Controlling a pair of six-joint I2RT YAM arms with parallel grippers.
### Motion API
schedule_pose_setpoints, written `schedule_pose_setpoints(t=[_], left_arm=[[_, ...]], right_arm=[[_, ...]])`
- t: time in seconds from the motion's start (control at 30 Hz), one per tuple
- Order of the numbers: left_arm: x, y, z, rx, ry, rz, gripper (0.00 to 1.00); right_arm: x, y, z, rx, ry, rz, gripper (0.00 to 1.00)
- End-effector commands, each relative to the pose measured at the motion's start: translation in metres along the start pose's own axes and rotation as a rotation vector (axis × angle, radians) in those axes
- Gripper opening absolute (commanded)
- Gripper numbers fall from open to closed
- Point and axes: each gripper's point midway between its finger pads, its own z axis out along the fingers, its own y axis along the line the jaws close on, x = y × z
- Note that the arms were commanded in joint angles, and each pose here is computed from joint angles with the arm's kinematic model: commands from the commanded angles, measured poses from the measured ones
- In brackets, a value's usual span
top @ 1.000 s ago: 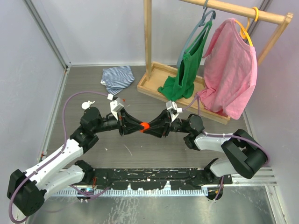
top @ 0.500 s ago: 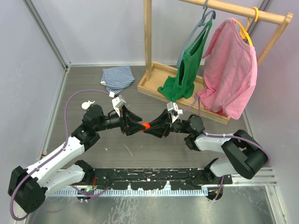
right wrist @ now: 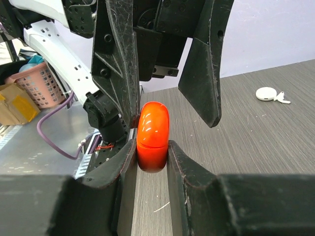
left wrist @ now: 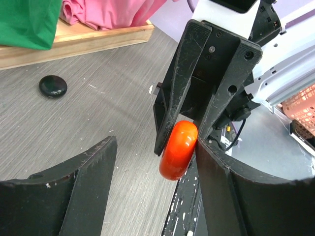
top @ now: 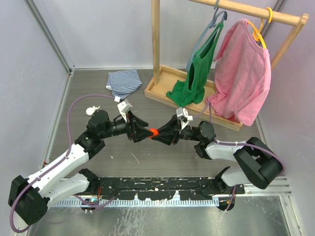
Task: Insert the wireless bluetooth earbuds into the charging case
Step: Open the charging case.
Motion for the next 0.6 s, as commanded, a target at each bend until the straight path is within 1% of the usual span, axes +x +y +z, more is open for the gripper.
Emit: schedule_pose_setpoints(t=[0.0, 0.27, 0.47, 0.57], left_arm=[[-0.029, 0.005, -0.001, -0.067, -0.078, 0.028, 0.66], [-0.033, 0.009, -0.001, -0.095, -0.092, 0.002, 0.68], [-0.032, 0.024, -0.001, -0.179, -0.089, -0.018, 0.68], [-0.032, 0.025, -0.001, -0.180, -0.089, -0.025, 0.68]], right_arm=[[-0.023, 0.017, 0.003, -0.065, -0.063, -0.107, 0.02], [-0.020, 0.018, 0.003, -0.068, -0.056, -0.107, 0.01], [-0.019, 0.020, 0.003, -0.078, -0.051, -0.107, 0.01], [-0.018, 0.020, 0.003, -0.074, -0.049, -0.106, 0.01]])
